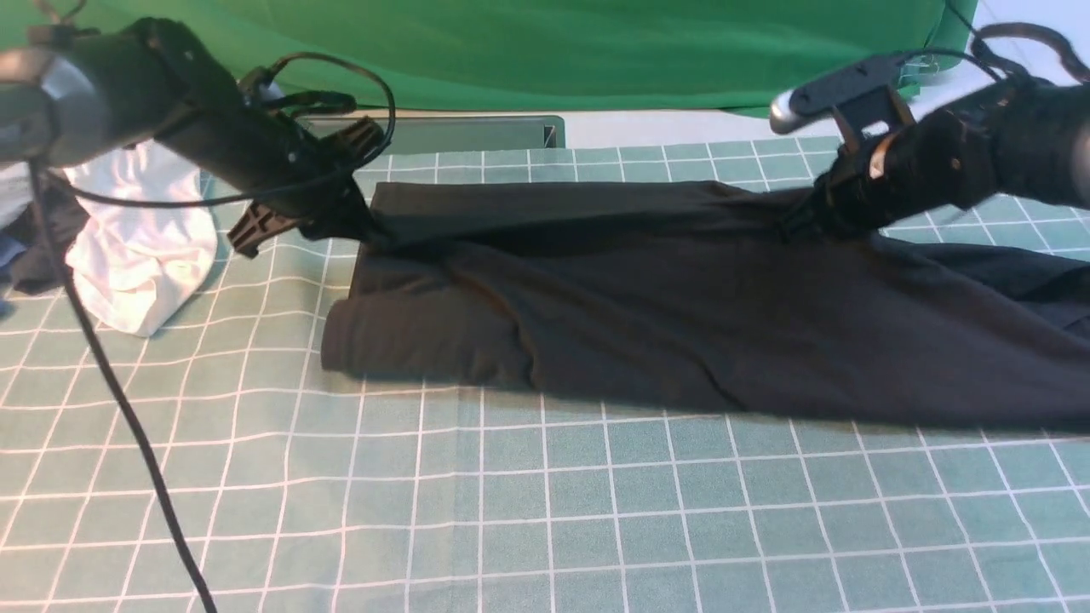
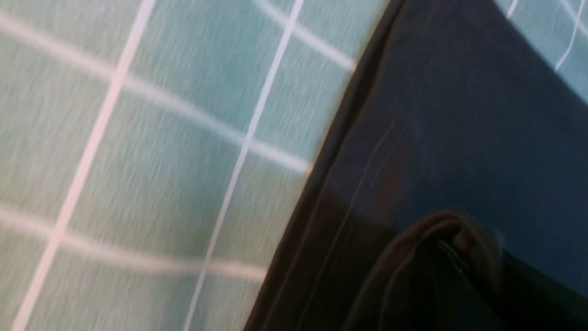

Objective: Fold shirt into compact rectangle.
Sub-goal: 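Fold the black garment in half by bringing its near edge over to the far edge, then pull the folded dark garment lengthwise by its ends to straighten it flat on the table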

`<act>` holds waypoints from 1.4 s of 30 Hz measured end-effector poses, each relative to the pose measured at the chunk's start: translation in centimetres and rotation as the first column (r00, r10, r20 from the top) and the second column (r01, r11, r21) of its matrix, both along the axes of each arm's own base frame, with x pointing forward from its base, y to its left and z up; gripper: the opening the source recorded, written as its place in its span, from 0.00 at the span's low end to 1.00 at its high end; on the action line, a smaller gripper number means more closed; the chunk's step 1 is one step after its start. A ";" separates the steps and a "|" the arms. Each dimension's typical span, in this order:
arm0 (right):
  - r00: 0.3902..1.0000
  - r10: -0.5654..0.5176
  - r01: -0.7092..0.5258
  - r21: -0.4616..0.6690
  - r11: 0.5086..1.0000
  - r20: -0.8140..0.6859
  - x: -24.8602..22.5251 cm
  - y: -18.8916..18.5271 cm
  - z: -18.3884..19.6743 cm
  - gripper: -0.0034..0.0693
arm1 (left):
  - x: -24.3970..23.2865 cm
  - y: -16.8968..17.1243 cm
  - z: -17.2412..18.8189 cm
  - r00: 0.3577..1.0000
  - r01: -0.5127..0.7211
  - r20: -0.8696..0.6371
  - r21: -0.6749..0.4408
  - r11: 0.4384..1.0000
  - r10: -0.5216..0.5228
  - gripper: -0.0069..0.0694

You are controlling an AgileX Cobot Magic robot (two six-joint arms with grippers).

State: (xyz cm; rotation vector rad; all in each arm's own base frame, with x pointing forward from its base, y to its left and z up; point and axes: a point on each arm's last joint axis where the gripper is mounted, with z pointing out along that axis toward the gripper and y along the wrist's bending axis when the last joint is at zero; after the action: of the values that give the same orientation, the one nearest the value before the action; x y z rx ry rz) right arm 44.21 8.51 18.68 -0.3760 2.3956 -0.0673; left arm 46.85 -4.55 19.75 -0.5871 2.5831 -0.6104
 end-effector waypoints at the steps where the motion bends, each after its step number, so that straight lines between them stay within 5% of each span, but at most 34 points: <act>1: 1.000 0.000 0.000 0.001 1.000 0.004 0.5 0.1 -0.2 0.15 | 0.4 0.0 -0.1 1.000 -0.003 0.009 -0.001 1.000 0.003 0.12; 13: 0.997 0.015 -0.017 0.024 1.000 0.072 3.4 0.8 -2.1 0.19 | 2.8 0.4 -2.3 0.992 -0.067 0.108 0.019 0.998 0.065 0.15; 20: 0.989 0.026 -0.033 0.043 0.999 0.146 4.2 1.0 -1.6 0.49 | 4.0 0.9 -1.7 0.961 -0.140 0.245 0.022 0.990 0.130 0.43; 23: 0.992 0.011 -0.015 0.031 0.999 0.124 4.6 0.9 -0.5 0.53 | 4.3 0.8 -1.0 0.959 -0.131 0.255 0.017 0.991 0.122 0.57; 28: 0.998 -0.040 0.040 -0.005 0.999 0.052 4.9 0.5 3.0 0.43 | 4.3 0.4 1.6 0.974 -0.046 0.225 0.029 0.999 0.039 0.74; 30: 0.998 -0.061 0.062 -0.022 0.998 0.014 4.9 0.3 5.8 0.24 | 4.0 0.0 3.8 0.980 0.026 0.198 0.038 0.999 -0.033 0.77; 31: 0.997 -0.069 0.069 -0.021 0.997 -0.025 4.6 0.3 6.6 0.16 | 3.8 -0.1 4.7 0.981 0.053 0.184 0.036 0.998 -0.059 0.77; 35: 0.989 -0.055 0.059 0.025 0.998 -0.134 3.8 0.5 7.6 0.09 | 3.2 -0.4 5.9 0.984 0.109 0.137 0.037 0.993 -0.113 0.68; 42: 0.937 0.007 0.034 0.110 0.993 -0.350 3.9 1.7 2.4 0.08 | 2.5 -0.5 5.7 0.985 0.162 0.059 0.047 0.986 -0.165 0.26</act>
State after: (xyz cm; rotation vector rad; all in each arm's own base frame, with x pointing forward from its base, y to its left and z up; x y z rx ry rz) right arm 48.13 10.17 21.06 -0.3396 2.7391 0.1430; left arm 49.34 -5.01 25.49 -0.3386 2.5950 -0.6150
